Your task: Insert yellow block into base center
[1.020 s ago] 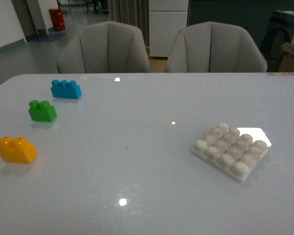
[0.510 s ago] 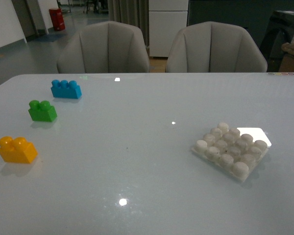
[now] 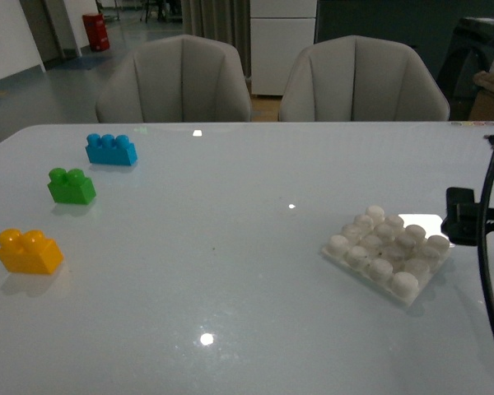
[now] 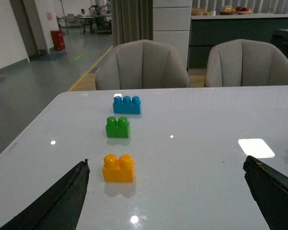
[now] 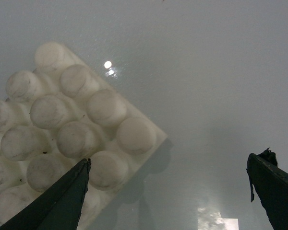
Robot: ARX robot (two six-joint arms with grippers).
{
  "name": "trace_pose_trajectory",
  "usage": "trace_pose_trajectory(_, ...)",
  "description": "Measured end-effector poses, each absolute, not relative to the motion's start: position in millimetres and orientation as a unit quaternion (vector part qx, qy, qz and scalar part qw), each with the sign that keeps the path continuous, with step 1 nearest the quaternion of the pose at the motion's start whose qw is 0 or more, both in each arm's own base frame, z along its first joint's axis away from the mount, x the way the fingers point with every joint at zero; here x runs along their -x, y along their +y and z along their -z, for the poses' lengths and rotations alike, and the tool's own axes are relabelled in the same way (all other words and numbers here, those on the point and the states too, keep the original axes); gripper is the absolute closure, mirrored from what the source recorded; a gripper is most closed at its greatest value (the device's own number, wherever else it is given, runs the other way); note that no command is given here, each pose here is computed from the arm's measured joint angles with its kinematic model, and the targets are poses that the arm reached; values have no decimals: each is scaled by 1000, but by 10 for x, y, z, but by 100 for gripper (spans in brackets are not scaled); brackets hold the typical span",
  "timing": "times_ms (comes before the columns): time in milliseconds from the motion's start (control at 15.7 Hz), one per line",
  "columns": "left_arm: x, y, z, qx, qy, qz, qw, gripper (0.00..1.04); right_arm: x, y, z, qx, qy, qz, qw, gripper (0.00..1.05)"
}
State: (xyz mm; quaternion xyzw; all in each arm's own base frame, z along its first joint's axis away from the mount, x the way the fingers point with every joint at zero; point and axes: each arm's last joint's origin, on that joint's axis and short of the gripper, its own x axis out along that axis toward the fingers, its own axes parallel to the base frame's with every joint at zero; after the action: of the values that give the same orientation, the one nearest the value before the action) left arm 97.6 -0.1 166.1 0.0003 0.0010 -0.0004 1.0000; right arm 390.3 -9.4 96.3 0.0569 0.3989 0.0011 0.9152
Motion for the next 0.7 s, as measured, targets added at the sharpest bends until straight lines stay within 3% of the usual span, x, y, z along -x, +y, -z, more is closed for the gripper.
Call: trace_pose_trajectory(701, -976, -1, -1662, 0, 1, 0, 1000, 7, -4204, 224, -653, -98, 445, -26, 890, 6)
